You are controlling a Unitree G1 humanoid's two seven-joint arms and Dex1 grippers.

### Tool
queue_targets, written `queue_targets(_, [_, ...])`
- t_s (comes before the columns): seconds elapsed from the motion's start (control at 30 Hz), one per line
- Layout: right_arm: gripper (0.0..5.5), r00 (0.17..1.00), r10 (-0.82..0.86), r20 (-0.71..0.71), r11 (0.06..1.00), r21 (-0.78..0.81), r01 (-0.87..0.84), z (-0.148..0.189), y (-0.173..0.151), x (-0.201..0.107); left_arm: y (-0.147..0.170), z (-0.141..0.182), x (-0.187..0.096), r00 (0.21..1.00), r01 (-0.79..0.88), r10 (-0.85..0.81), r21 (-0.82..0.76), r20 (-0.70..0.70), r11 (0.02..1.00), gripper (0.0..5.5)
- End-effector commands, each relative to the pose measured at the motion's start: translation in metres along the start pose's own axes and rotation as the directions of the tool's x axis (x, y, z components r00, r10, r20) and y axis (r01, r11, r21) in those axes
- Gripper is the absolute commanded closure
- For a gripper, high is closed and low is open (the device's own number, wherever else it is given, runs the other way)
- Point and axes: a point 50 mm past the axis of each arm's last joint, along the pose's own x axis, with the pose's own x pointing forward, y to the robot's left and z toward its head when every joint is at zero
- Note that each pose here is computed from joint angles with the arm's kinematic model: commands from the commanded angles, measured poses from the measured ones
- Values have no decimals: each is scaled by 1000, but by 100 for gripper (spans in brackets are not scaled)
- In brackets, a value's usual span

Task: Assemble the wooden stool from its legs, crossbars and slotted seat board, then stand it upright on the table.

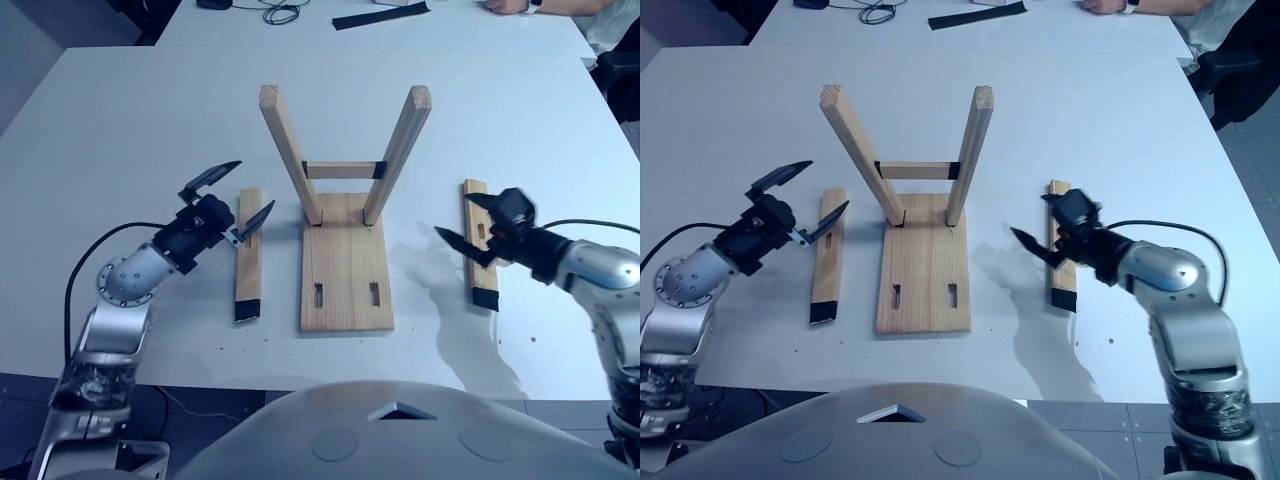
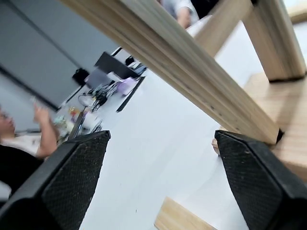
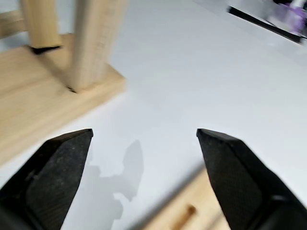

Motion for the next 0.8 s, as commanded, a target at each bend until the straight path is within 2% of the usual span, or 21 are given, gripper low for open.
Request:
queue_targets(0.03, [150,949,-283,-140,946,120,300,-22,-38,-11,13,8,-14,951,-306,287,-242,-113,921,144])
queue_targets(0.13, [150,900,-376,-223,887,195,419,-28,-44,-9,14,7,-22,873,-484,406,-372,-271,792,144])
queue_targets(0.23, [150,874,-410,-261,841,263,473,-31,-44,-8,9,8,-23,823,-555,414,-392,-389,734,144])
queue_targets(0.37, [150,856,-415,-309,808,306,502,-40,-37,-3,3,13,-18,810,-564,396,-384,-433,731,144])
queue_targets(0.8, [150,842,-393,-368,834,244,496,-64,-15,8,-7,16,-5,825,-528,354,-379,-440,760,144])
